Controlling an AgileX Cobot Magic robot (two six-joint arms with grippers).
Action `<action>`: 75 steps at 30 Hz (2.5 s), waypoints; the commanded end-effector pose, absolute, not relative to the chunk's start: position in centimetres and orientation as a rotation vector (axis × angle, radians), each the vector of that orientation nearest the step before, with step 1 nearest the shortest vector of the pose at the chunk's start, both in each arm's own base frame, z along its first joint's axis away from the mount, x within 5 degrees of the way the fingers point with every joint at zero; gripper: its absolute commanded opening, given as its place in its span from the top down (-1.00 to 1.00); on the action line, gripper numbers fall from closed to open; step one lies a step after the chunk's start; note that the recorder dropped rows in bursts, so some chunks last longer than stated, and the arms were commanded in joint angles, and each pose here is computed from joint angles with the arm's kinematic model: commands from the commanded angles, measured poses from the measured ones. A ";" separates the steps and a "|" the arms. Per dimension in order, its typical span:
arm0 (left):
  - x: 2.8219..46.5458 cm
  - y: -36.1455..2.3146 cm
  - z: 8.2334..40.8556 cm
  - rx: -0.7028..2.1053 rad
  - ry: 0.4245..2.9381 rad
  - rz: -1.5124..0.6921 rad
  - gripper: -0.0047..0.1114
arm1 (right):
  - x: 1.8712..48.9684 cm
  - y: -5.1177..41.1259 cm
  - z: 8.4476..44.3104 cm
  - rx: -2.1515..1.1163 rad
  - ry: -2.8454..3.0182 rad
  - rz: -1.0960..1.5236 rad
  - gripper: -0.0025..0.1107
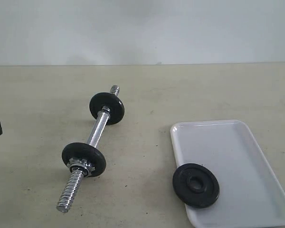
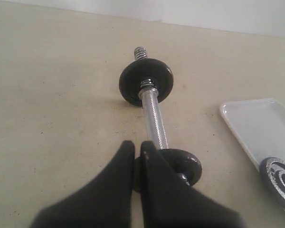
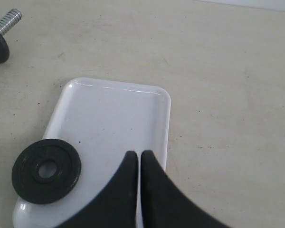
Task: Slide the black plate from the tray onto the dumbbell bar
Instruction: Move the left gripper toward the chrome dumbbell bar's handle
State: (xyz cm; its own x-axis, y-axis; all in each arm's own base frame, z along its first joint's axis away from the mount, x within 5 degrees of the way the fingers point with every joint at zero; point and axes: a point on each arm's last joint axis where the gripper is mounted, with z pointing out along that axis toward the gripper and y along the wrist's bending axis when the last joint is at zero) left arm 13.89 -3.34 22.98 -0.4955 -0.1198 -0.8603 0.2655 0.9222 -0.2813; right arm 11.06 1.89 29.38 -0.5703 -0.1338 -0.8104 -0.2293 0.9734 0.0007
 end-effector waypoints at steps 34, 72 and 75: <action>18.5 0.9 33.0 0.014 1.716 0.161 0.84 | 11.0 1.9 29.6 -0.278 2.168 0.120 0.96; 15.2 1.2 23.7 -0.852 2.211 -0.171 0.84 | 10.9 2.2 29.6 -0.259 2.179 0.179 0.96; 15.2 0.6 23.6 -0.802 2.257 -0.239 0.84 | 10.9 2.2 29.6 -0.259 2.179 0.179 0.96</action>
